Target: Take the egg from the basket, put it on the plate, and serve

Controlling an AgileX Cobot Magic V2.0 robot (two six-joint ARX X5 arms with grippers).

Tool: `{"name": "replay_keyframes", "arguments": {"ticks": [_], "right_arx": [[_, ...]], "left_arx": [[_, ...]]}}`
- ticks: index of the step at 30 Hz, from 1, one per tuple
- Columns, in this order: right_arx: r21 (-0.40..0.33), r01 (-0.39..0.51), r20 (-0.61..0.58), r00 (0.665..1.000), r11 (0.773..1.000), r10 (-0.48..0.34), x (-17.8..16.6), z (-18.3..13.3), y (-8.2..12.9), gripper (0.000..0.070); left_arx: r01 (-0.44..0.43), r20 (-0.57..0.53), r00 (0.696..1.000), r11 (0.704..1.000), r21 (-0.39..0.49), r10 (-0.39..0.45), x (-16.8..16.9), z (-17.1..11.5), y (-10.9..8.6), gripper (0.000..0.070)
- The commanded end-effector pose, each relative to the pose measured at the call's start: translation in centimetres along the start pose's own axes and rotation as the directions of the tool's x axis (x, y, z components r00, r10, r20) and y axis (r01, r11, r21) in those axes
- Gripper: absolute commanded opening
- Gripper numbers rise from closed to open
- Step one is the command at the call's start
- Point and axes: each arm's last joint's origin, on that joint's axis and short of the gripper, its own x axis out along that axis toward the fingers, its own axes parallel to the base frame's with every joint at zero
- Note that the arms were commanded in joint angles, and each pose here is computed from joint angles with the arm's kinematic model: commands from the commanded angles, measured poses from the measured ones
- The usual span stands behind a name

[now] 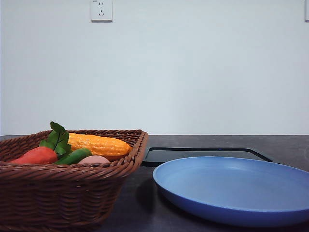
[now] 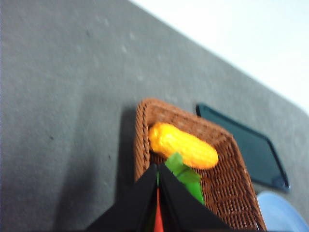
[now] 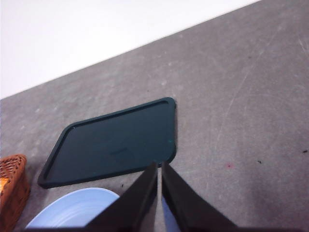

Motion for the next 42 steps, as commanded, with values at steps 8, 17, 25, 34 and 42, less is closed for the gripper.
{"name": "replay_keyframes", "arguments": {"ticks": [8,17,25,34,42], "right_arx": [[0.026,-0.015,-0.295,0.955,1.000,0.022,1.4,4.0,1.8,0.0000],[0.149,-0.127,-0.599,0.778,0.981,0.191,5.5,3.5,1.5,0.0003],[0.152,-0.049,-0.699,0.700,0.987,0.142,7.5,2.2,0.5,0.0261],[0.113,-0.050,-0.774,0.622,0.992,0.120,10.2,0.2,0.5,0.0262],[0.060,-0.032,-0.843,0.534,0.998,0.068,12.8,-2.4,0.7,0.0261]], "left_arx": [[0.131,-0.265,0.959,0.987,0.091,-0.103,2.2,4.2,-2.7,0.0000],[0.315,-0.431,0.865,0.946,0.072,-0.255,4.1,4.6,-5.5,0.0022],[0.344,-0.471,0.835,0.938,0.043,-0.285,4.2,4.0,-6.2,0.0314],[0.343,-0.472,0.834,0.939,0.034,-0.287,4.2,4.0,-6.3,0.0328],[0.340,-0.477,0.832,0.940,0.032,-0.285,4.1,3.9,-6.3,0.0328]]}}
